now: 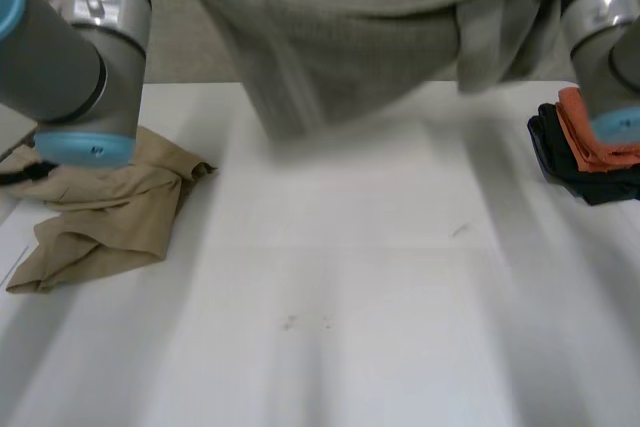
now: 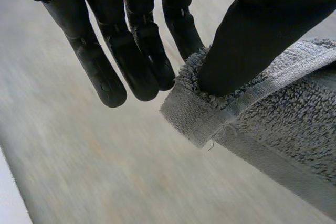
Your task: Fold the laundry.
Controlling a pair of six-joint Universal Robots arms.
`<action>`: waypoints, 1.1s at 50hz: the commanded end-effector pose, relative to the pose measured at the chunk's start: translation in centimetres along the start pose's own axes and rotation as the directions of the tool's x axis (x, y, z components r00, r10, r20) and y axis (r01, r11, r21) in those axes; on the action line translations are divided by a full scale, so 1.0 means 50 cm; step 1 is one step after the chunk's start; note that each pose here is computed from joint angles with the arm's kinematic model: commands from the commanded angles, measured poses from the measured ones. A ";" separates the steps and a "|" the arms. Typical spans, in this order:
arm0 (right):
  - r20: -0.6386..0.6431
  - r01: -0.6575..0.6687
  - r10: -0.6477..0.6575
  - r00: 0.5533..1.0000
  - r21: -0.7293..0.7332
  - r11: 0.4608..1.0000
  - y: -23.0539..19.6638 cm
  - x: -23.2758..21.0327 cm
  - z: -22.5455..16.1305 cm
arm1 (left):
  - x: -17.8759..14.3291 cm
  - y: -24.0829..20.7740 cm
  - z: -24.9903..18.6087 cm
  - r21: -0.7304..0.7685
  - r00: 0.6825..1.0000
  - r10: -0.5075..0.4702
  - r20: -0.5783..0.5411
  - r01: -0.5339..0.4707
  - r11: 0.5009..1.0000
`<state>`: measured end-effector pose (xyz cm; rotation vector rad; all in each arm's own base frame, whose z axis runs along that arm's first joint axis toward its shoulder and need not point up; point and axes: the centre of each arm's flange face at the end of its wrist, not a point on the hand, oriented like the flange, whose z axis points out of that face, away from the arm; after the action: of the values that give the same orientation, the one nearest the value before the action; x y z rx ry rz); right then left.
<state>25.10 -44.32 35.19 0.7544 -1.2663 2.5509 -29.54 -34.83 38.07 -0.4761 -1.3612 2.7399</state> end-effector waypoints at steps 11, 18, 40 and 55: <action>0.279 -0.039 0.133 0.951 -0.316 0.948 0.003 -0.047 -0.142 | 0.047 0.045 -0.189 -0.265 0.990 -0.024 -0.139 -0.014 0.964; 0.485 0.075 0.197 0.852 -0.486 0.871 0.050 -0.119 -0.245 | 0.067 0.093 -0.293 -0.468 0.974 -0.094 -0.205 -0.013 0.884; 0.248 -0.088 0.490 0.836 -0.820 0.565 0.179 -0.107 -0.384 | 0.015 0.105 -0.277 -0.487 0.988 -0.090 -0.127 0.017 0.873; 0.299 -0.097 0.605 0.738 -0.841 0.533 0.209 -0.092 -0.466 | 0.011 0.061 -0.187 -0.383 0.991 -0.087 -0.104 0.041 0.923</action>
<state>16.66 -33.53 14.94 1.0542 -2.6780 1.6021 -26.10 -28.35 27.51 -0.6102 -1.9307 2.2953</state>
